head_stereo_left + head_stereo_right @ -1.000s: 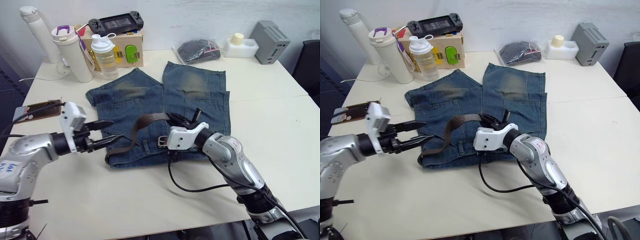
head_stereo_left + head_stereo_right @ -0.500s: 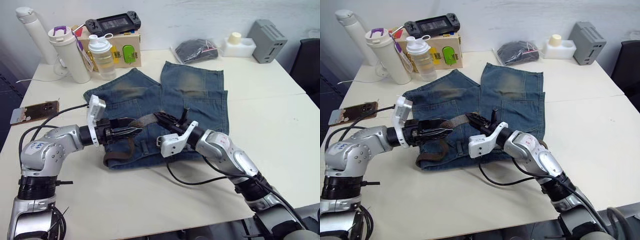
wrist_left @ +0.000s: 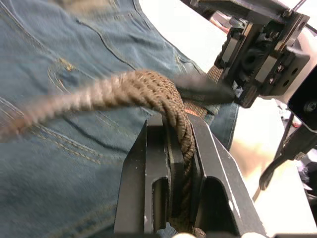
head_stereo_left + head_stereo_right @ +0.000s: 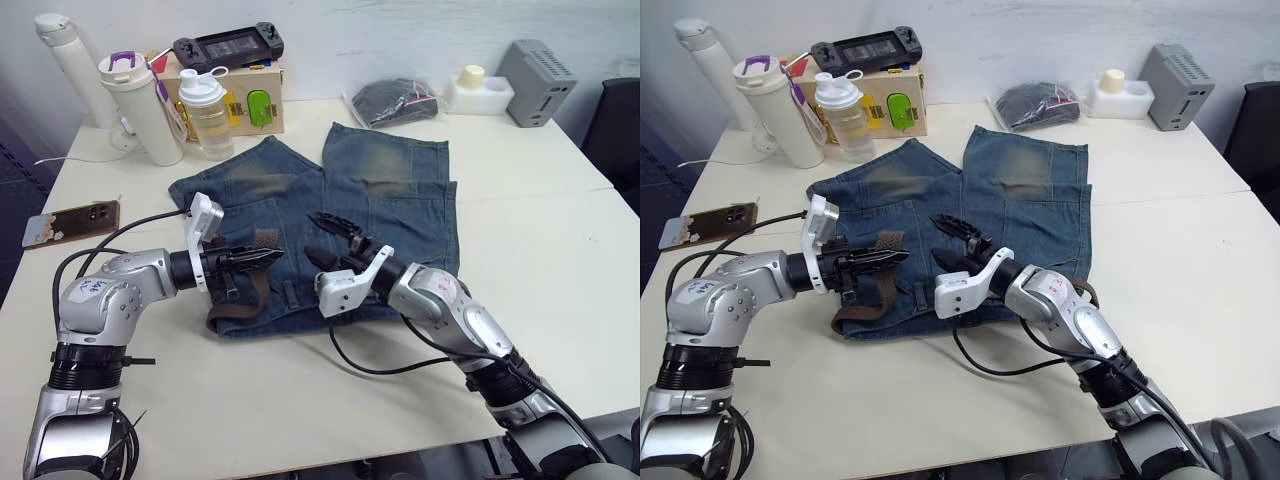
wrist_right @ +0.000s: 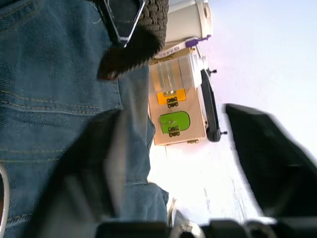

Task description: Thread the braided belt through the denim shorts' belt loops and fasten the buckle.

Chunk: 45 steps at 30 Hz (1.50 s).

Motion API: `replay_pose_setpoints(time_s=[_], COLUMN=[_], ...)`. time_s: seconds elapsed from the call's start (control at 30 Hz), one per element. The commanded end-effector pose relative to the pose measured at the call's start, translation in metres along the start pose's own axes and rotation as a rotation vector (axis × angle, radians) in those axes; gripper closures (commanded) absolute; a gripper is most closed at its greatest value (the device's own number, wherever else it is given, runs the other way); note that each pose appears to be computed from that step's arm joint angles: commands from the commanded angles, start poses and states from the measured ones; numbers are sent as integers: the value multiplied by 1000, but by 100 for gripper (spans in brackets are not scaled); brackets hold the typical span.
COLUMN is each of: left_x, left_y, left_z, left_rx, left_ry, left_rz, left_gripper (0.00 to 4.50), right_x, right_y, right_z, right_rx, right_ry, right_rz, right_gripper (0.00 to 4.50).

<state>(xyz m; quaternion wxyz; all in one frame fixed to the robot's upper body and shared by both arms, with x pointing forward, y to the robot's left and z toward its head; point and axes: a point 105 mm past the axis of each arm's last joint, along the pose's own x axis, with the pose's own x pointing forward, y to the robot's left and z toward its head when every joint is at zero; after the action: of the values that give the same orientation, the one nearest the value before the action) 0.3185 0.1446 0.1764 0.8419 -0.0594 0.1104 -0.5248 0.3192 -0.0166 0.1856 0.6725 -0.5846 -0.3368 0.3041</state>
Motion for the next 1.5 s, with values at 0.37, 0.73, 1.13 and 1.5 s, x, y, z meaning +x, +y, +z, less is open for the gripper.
replay_pose_setpoints(time_s=[0.37, 0.73, 1.13, 1.5], left_x=[10, 21, 23, 26], left_y=[10, 19, 15, 3], left_z=[-22, 21, 37, 35], left_rx=[1294, 1548, 1638, 1602], left_ry=[504, 428, 365, 290], left_rz=[205, 413, 458, 417], left_gripper=[450, 450, 450, 363], right_x=[-27, -27, -23, -19], right_y=[-34, -10, -7, -4], right_z=[-10, 4, -4, -7], right_rx=[5, 51, 109, 156], right_ry=[70, 16, 88, 127], right_rz=[17, 165, 167, 166], right_gripper=[3, 3, 121, 450])
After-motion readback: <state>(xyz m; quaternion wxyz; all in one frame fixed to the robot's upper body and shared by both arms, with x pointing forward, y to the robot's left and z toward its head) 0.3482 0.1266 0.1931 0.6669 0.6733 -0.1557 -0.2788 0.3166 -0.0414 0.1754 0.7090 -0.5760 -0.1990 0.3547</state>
